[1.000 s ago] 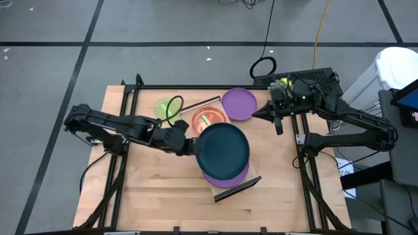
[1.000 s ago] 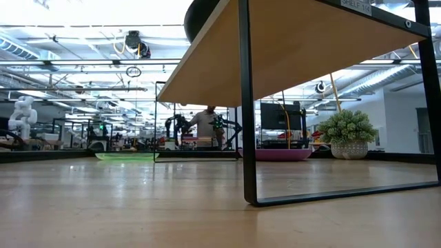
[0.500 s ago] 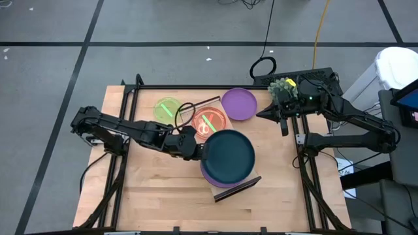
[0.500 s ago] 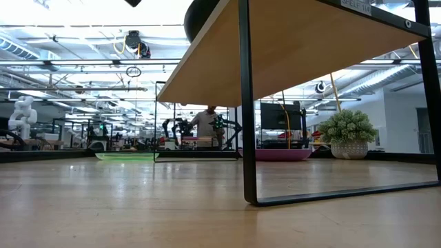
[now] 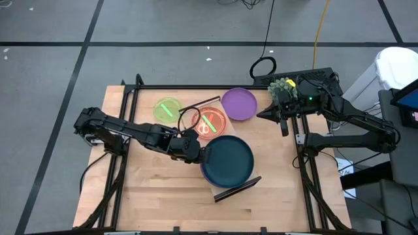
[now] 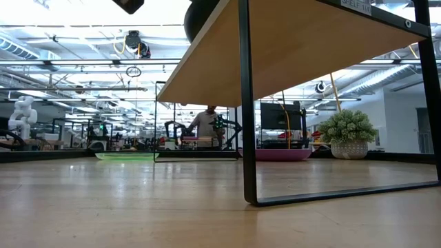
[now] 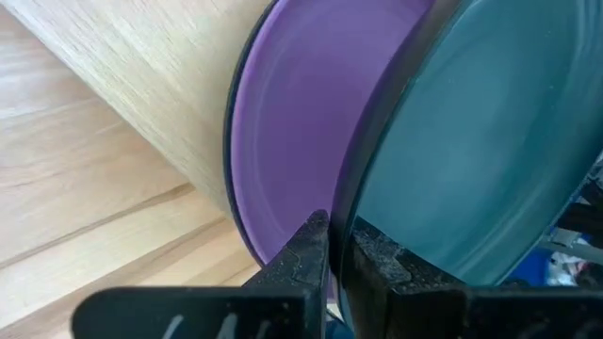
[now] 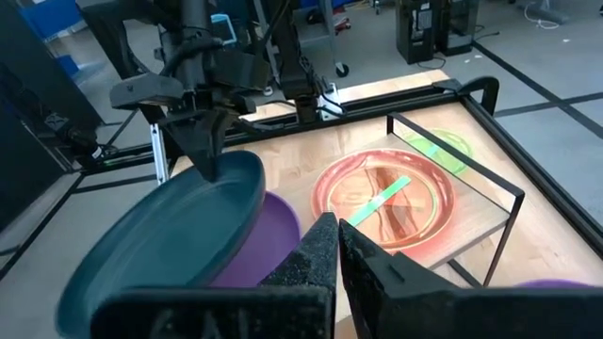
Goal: Place and stack plates onto a shelf
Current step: Stack the black plate on top of the purple plate on the shelf
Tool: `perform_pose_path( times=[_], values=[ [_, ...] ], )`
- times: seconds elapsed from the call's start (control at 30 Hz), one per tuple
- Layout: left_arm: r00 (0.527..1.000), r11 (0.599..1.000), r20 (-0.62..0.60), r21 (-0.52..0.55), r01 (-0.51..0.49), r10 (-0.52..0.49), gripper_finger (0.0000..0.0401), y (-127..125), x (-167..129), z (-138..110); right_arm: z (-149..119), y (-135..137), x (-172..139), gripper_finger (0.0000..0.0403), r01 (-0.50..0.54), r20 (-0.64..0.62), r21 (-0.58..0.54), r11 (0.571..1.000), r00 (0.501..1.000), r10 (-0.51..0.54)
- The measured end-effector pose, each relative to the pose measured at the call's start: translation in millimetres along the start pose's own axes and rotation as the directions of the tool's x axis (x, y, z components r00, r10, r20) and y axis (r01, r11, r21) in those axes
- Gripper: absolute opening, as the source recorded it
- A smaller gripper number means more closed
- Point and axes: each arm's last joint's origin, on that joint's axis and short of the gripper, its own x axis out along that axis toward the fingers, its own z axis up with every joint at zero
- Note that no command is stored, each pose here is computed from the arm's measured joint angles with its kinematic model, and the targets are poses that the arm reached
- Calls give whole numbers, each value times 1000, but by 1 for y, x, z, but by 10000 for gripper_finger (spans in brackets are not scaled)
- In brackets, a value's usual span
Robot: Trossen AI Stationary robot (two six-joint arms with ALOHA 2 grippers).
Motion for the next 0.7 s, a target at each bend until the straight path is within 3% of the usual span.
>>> perform_pose_path(
  times=[0.23,0.7],
  values=[
    [998,998,-1,5,-57,57,28,6,0,0,-1,0,0,0,1,-7,3,1000,1000,-1],
    [998,998,0,-31,-58,58,28,6,0,1,-1,0,0,0,0,-8,3,1000,1000,0]
  ],
)
